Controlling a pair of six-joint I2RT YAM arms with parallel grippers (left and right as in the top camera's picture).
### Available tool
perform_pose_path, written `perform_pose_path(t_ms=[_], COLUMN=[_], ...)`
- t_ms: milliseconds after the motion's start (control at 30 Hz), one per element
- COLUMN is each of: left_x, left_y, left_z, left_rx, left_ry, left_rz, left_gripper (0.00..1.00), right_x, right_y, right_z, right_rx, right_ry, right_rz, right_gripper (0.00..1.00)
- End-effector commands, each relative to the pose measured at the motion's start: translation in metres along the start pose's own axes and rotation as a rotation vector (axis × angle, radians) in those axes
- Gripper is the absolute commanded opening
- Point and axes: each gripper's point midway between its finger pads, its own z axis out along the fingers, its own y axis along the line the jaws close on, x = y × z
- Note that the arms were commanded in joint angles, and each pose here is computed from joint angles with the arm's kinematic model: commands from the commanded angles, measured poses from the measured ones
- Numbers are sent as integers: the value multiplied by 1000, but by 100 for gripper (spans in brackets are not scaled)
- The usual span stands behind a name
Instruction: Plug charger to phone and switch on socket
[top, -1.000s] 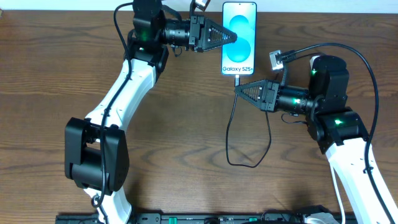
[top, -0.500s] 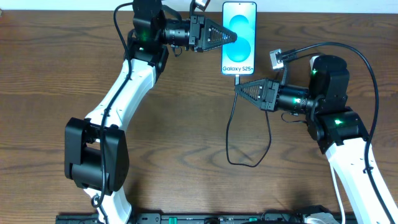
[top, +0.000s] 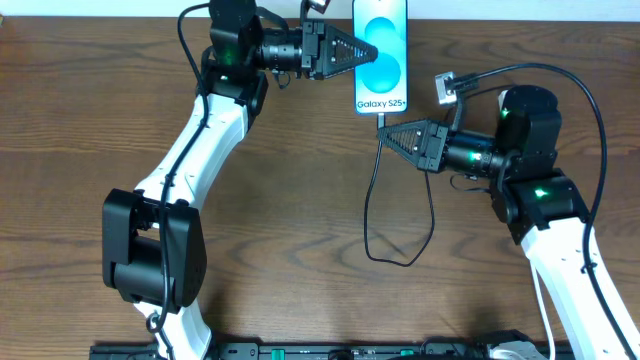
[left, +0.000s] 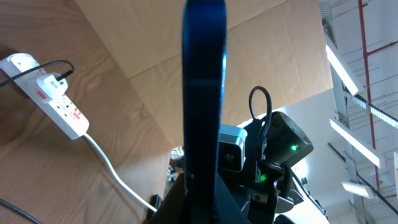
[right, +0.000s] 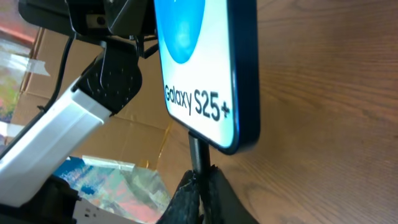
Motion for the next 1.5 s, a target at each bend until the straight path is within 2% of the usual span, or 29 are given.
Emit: perform_pose_path(t_ms=[0, 233, 367, 433, 633, 800, 1033, 1200, 1300, 1467], left_x=[8, 8, 7, 6, 13, 18, 4, -6, 7, 56], left_y=[-20, -18, -6, 6, 71, 115, 145, 175, 198, 219], left_z=[4, 4, 4, 3, 3, 4, 3, -5, -12, -13], left_rx=[29, 30, 25, 20, -23, -61, -140, -270, -371, -464], left_ry=[58, 57, 56, 55, 54, 32, -78, -193, -193, -72], left_rz=[63, 107, 86, 61, -133, -252, -268, -288, -315, -429], left_gripper=[7, 7, 7, 7, 7, 7, 7, 7, 7, 7], right_x=[-6, -2, 6, 11, 29, 39, 45, 49, 51, 53], right_y=[-7, -10, -18, -28, -73, -88, -98, -105, -106, -107], right_z=[2, 2, 1, 0, -11, -18, -24, -29, -30, -31], right_rx=[34, 44, 74, 124, 357, 444, 504, 550, 556, 563], right_ry=[-26, -12, 11, 19, 25, 43, 58, 62, 70, 78], right_rz=[-14, -7, 3, 30, 162, 183, 175, 192, 200, 196], right_gripper=[22, 80, 97, 99, 99, 99, 99, 99, 99, 99])
